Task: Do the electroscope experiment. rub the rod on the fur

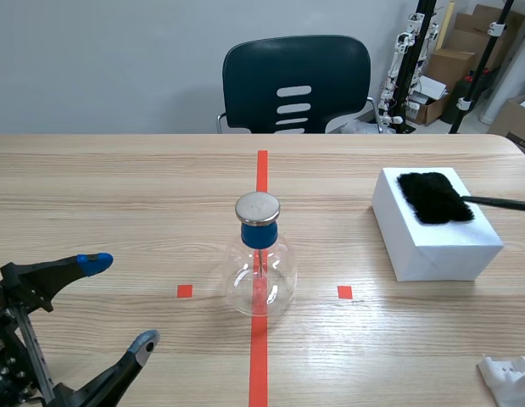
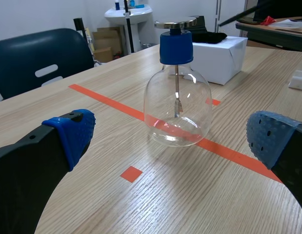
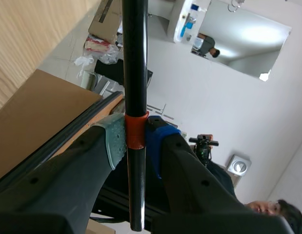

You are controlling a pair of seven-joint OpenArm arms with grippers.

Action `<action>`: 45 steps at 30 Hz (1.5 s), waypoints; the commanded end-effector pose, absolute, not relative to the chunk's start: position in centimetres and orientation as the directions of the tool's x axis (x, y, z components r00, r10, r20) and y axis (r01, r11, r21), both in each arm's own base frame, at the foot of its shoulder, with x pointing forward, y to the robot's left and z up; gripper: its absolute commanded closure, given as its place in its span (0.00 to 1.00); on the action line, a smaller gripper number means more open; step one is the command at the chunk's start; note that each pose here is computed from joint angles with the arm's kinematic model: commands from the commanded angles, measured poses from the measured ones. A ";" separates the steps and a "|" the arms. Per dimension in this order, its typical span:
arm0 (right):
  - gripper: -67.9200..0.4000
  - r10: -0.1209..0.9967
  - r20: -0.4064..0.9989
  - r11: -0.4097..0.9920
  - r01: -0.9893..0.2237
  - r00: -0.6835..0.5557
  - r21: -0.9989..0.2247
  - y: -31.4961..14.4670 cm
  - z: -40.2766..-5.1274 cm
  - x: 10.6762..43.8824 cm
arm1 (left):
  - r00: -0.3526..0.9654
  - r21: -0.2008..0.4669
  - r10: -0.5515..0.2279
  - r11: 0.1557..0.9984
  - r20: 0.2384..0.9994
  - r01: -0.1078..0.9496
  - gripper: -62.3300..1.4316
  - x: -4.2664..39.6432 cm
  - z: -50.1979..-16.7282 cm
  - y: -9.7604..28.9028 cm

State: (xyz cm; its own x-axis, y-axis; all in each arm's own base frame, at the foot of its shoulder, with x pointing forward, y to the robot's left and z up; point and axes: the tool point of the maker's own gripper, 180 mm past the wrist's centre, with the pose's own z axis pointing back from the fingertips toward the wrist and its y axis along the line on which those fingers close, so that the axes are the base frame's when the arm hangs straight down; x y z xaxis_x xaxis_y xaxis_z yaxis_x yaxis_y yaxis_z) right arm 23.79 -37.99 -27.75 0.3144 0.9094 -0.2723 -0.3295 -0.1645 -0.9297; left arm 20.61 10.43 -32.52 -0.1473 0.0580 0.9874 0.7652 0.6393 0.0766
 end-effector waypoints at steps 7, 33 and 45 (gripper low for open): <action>0.99 0.931 -0.214 -0.160 -0.196 0.295 -0.967 -37.5 -21.7 22.5 | -0.170 0.075 0.087 0.642 0.982 0.763 0.00 20.8 -31.8 10.3; 0.99 0.995 0.037 0.008 -0.300 -0.093 -0.954 -24.3 -24.4 9.5 | -0.170 0.075 0.087 0.642 0.982 0.763 0.00 20.8 -31.8 10.3; 0.99 0.987 0.048 0.008 -0.250 -0.154 -0.968 -21.2 -24.5 9.5 | -0.170 0.075 0.087 0.642 0.982 0.763 0.00 20.8 -31.8 10.3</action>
State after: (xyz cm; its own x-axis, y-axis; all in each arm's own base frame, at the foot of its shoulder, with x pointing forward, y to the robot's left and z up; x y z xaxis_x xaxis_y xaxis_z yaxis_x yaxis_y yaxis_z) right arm 9.13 -21.09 -25.43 -0.1369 0.9882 0.0681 -0.2749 0.0281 -0.9611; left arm 20.61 10.43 -32.52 -0.1473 0.0580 0.9874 0.7652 0.6393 0.0766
